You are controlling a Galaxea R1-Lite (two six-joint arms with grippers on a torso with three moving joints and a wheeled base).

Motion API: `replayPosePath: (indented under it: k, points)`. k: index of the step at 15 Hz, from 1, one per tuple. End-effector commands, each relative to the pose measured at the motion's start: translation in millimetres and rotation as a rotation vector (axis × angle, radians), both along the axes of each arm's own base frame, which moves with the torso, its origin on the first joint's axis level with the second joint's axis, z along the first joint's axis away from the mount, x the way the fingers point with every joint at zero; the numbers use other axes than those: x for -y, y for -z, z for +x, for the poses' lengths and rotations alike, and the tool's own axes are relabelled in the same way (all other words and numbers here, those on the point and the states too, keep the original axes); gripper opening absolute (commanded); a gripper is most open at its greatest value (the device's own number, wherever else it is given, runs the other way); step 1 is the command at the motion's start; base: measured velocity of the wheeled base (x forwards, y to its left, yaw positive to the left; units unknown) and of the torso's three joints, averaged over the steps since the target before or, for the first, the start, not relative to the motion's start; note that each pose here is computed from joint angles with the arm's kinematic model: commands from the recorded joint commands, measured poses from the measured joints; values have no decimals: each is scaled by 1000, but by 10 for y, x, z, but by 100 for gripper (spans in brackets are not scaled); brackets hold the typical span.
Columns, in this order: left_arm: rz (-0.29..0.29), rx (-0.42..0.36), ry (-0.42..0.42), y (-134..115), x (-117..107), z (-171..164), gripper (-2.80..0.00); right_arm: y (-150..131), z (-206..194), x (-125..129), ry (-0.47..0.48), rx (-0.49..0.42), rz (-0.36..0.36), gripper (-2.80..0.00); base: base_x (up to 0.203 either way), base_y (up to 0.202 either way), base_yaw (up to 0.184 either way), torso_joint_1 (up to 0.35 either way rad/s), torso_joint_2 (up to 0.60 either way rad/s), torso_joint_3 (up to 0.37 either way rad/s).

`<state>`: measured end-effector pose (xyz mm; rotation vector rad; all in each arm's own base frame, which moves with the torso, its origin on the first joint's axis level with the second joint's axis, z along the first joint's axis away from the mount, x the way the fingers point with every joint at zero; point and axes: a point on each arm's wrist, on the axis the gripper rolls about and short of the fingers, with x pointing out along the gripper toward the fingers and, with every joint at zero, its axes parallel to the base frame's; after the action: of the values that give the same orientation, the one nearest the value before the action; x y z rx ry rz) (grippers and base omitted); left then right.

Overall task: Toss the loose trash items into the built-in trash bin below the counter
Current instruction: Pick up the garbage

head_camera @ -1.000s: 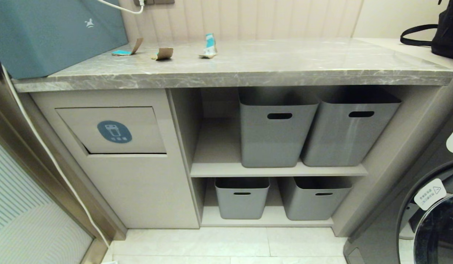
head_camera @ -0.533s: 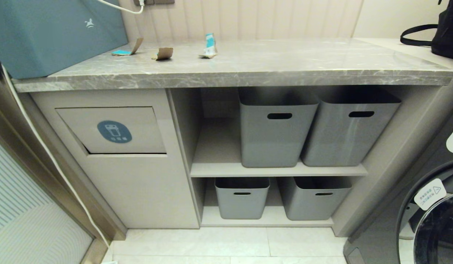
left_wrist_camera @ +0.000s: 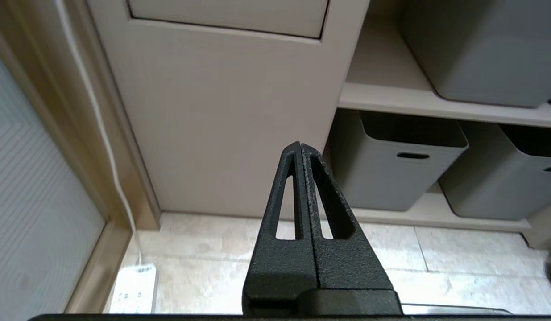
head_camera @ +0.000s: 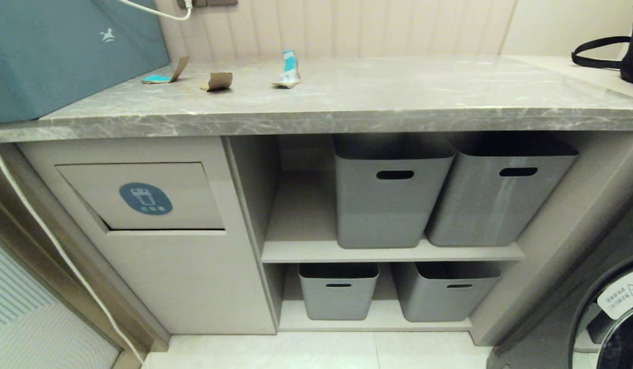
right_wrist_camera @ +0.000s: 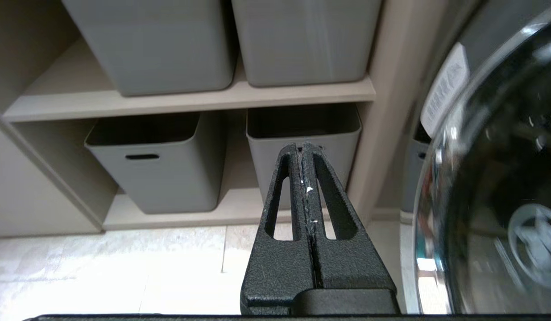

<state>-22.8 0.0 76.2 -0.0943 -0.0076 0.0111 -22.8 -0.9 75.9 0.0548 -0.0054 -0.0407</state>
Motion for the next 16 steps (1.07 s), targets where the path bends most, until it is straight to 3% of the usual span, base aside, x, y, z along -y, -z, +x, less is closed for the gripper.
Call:
replayPosePath:
  k: [1, 13, 16]
  points:
    - [-1, -2, -1, 3, 0, 2, -280, 4, 1, 0, -1, -1, 1, -280, 188, 0, -3, 2, 3, -1]
    - [-2, -4, -1, 5, 0, 2, -280, 4, 1, 0, -2, -1, 1, -280, 193, 0, -1, 1, 2, 1]
    - [-2, -4, -1, 5, 0, 2, -280, 4, 1, 0, -4, -1, -6, -280, 45, 0, -1, 3, 1, 1]
